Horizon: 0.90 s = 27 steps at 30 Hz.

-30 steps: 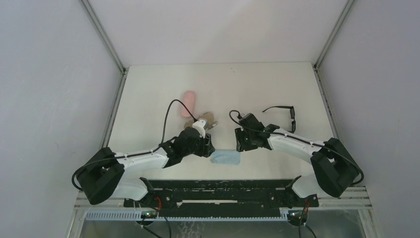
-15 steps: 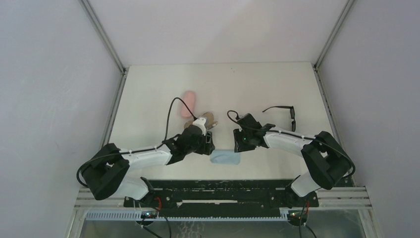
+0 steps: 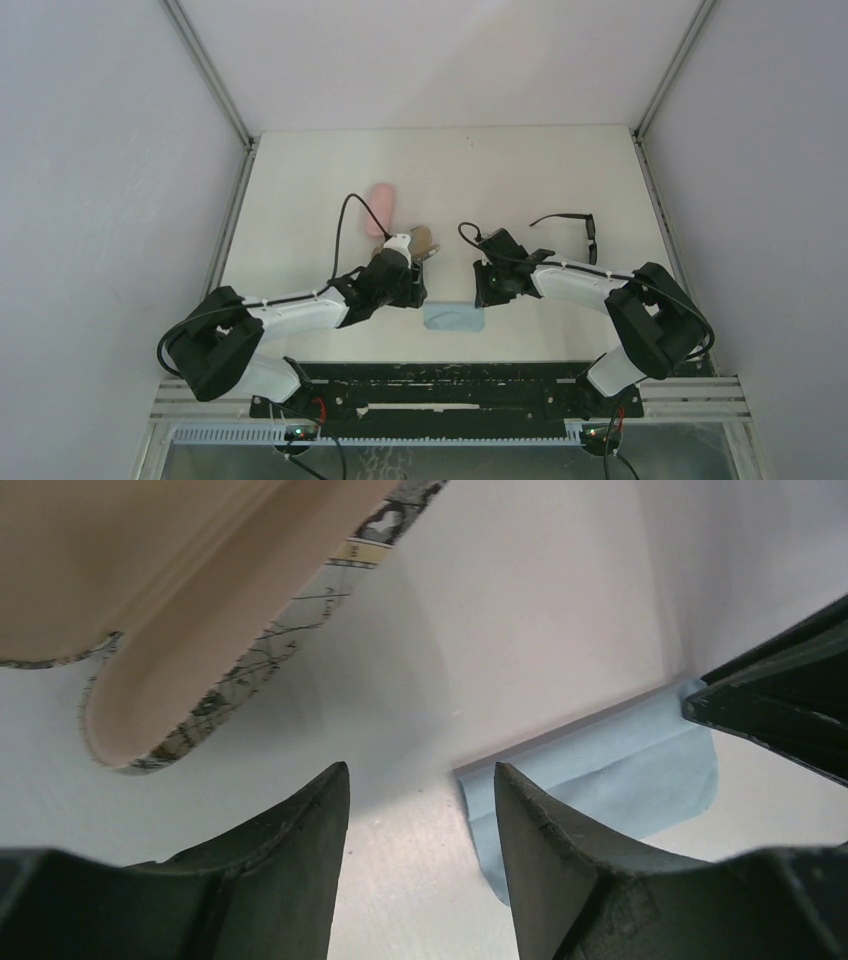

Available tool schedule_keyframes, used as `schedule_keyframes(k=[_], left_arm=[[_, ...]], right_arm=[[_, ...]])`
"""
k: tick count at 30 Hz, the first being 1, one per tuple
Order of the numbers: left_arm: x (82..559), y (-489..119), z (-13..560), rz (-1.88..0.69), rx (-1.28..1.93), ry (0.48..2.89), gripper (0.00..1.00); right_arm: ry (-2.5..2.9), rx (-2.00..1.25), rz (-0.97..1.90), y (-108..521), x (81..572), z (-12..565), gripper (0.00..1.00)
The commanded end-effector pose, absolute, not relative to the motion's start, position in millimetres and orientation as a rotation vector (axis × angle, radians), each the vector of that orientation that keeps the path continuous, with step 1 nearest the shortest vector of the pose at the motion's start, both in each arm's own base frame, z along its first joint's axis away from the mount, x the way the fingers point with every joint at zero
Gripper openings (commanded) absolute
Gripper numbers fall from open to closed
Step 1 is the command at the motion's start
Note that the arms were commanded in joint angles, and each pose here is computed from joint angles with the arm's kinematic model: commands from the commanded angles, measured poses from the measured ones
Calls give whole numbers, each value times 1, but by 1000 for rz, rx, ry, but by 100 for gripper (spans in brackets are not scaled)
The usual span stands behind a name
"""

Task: Organize the sunglasses
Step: Fold the glasses cleaning cloth at the center of the board, then adjust the sunglasses case at the center of the board.

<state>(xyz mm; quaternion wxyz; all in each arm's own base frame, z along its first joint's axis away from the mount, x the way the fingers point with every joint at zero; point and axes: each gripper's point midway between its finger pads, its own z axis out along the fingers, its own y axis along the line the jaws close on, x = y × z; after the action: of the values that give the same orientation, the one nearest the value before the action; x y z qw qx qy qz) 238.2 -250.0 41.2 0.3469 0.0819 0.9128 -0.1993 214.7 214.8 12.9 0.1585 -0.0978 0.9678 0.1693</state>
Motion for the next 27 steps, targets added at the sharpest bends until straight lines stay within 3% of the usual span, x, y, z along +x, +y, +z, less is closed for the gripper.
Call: schedule_keyframes(k=[1, 27], left_arm=[[259, -241, 53, -473, 117, 2343, 59], [297, -206, 64, -292, 77, 2325, 56]], right_arm=[[2785, -265, 478, 213, 214, 10, 19], [2791, -284, 490, 215, 212, 7, 17]])
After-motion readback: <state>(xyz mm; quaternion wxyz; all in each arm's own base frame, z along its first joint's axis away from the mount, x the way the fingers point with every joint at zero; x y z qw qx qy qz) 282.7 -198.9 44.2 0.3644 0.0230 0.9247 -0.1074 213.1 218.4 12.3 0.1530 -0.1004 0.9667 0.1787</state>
